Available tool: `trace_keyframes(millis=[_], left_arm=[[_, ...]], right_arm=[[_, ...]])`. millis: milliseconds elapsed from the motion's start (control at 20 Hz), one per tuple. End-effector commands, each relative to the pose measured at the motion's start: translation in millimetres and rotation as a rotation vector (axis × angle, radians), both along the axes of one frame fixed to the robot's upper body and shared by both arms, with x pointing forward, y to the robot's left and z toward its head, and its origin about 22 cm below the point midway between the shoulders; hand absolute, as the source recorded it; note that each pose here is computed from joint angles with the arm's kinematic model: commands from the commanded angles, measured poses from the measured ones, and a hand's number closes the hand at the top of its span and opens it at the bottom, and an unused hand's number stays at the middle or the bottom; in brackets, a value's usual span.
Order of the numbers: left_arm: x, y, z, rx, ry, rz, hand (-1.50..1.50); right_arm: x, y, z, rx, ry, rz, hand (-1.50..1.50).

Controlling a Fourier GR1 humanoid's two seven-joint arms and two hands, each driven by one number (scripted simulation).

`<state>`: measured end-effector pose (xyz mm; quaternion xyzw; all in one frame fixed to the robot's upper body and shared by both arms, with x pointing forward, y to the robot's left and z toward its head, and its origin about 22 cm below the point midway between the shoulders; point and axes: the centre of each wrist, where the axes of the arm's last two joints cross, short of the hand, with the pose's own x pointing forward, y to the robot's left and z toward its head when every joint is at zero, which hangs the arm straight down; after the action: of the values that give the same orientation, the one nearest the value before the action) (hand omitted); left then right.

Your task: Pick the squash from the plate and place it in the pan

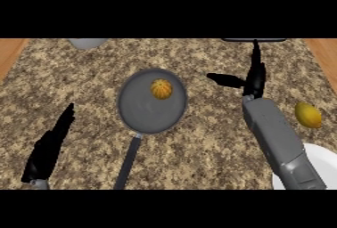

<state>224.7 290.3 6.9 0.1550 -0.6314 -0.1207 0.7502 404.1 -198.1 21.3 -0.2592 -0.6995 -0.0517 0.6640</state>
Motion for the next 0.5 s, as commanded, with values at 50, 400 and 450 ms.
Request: trace_keyframes(millis=[50,400,450], left_arm=[[-0.7,18.3,4.6,0.013,0.004,0.024,0.0],[-5.4,-5.5,-10.6,0.007,-0.001,0.018,0.0],[7.5,2.3,1.5,0.013,-0.005,0.01,0.0]], right_arm=[[-36.4,-57.5,-15.0,-0.051,-0.017,0.011,-1.5],[-60.3,-138.5,9.1,-0.03,-0.008,0.024,-1.5],[-72.0,-106.4,-6.3,-0.035,0.003,0.032,-1.5]])
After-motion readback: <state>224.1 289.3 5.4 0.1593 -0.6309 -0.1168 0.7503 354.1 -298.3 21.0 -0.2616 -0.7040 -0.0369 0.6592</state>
